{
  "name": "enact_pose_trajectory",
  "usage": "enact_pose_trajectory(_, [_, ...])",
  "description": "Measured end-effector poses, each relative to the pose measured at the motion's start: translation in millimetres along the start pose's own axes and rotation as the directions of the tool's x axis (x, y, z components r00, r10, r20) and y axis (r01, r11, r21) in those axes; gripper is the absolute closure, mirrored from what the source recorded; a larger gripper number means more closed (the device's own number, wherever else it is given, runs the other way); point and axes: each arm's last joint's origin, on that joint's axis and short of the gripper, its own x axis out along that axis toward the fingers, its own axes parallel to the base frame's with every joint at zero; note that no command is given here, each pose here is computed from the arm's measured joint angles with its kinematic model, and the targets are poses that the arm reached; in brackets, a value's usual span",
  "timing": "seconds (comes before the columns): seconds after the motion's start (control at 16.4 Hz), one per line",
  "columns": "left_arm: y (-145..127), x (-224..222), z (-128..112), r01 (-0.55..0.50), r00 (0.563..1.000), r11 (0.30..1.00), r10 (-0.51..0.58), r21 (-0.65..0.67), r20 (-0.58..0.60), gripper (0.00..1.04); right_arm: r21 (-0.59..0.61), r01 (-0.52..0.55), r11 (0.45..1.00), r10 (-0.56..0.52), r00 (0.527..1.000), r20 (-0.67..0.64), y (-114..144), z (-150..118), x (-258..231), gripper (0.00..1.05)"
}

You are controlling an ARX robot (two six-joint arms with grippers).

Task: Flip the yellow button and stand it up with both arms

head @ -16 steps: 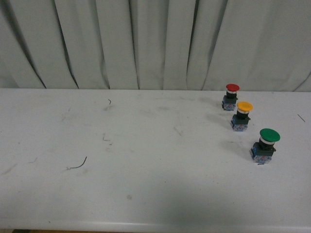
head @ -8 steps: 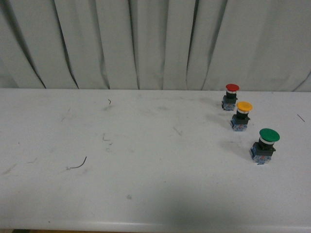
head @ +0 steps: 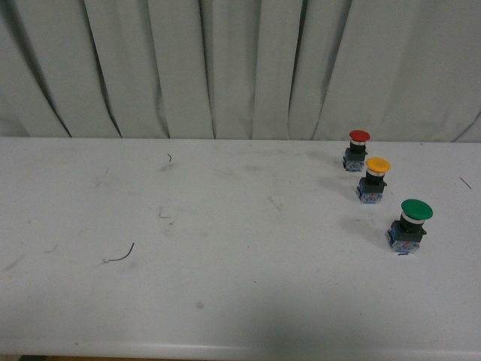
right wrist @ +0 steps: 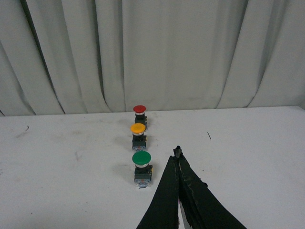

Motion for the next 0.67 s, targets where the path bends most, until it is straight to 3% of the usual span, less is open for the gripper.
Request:
enact_pose_trajectory(0.61, [0.0,0.0,0.0,0.000,1.000,1.000,0.000,0.000,0.000,0.07,0.000,0.000,1.000,0.000,0.998,-0.056,0.0,-7.2,-16.7,1.03])
enact_pose_trajectory(0.67, [0.0,0.0,-0.1,0.001,1.000,1.000,-0.001,0.000,-0.001,0.07,0.000,0.000,1.000,0.000,1.000,0.002,0.0,-2.3,-19.2,1.03])
